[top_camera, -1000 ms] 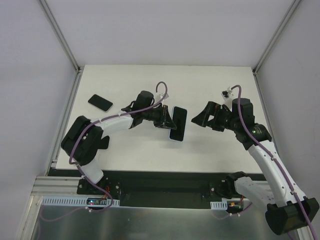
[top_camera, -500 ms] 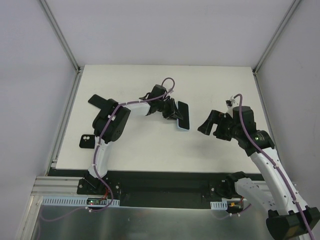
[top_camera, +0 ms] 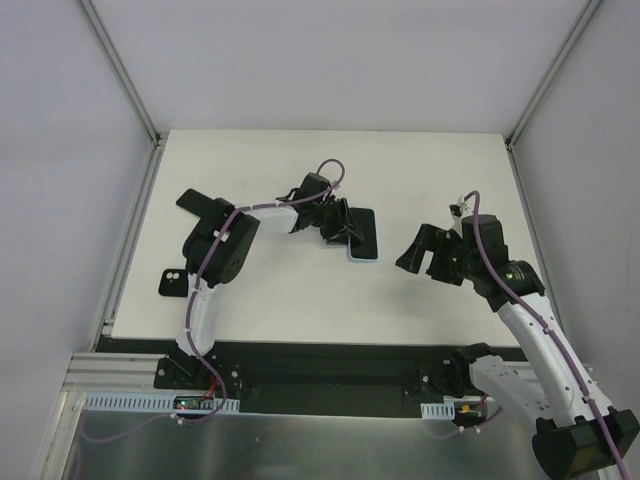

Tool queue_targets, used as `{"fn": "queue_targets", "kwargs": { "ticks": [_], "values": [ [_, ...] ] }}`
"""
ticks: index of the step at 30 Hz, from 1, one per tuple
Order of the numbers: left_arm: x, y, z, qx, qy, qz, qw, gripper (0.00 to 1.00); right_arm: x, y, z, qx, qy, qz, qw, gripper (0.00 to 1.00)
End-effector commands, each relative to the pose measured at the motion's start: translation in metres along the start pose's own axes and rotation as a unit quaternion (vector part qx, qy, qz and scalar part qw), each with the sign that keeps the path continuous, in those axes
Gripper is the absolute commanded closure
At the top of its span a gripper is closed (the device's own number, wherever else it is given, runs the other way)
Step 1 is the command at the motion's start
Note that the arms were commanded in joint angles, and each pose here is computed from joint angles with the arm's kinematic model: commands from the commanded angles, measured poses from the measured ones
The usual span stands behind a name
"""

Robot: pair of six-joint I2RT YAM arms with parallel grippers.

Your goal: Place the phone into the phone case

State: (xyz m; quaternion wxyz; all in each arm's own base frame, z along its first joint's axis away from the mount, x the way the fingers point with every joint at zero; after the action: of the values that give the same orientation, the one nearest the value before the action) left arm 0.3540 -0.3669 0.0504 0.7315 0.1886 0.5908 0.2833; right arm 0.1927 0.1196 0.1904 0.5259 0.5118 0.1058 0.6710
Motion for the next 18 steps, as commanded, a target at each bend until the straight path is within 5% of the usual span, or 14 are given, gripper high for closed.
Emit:
{"fn": "queue_targets", "kwargs": {
  "ticks": [1,9,13,18],
  "values": [
    [-0.019,0.036,0.014,-0.046,-0.022,0.003,0.999,0.55,-0.002,-0.003,-0.002,0.004,-0.003,-0.003,1.0,0.04],
    [-0.003,0.104,0.026,-0.125,-0.022,0.104,0.986,0.23,-0.006,-0.008,-0.007,0.011,-0.006,-0.002,1.0,0.04],
    [0.048,0.162,0.039,-0.191,0.042,0.237,0.952,0.23,-0.008,-0.012,-0.011,0.016,-0.011,-0.002,1.0,0.04],
    [0.115,0.226,0.051,-0.249,0.172,0.301,0.904,0.3,-0.009,-0.014,-0.014,0.022,-0.009,0.002,1.0,0.04]
  ]
}}
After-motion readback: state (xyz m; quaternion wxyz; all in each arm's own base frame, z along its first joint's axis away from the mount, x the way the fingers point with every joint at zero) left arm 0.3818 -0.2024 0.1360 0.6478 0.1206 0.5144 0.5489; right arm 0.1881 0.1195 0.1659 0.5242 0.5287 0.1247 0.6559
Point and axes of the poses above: each gripper's point midway between its finger pads, its own y axis back along the fingers, its own x axis along the line the jaws close on, z = x × y, the point moved 2 cm from there along y, back along the fingers, and after that the axes turned 9 degrees about -y, right-handed, at the moved point
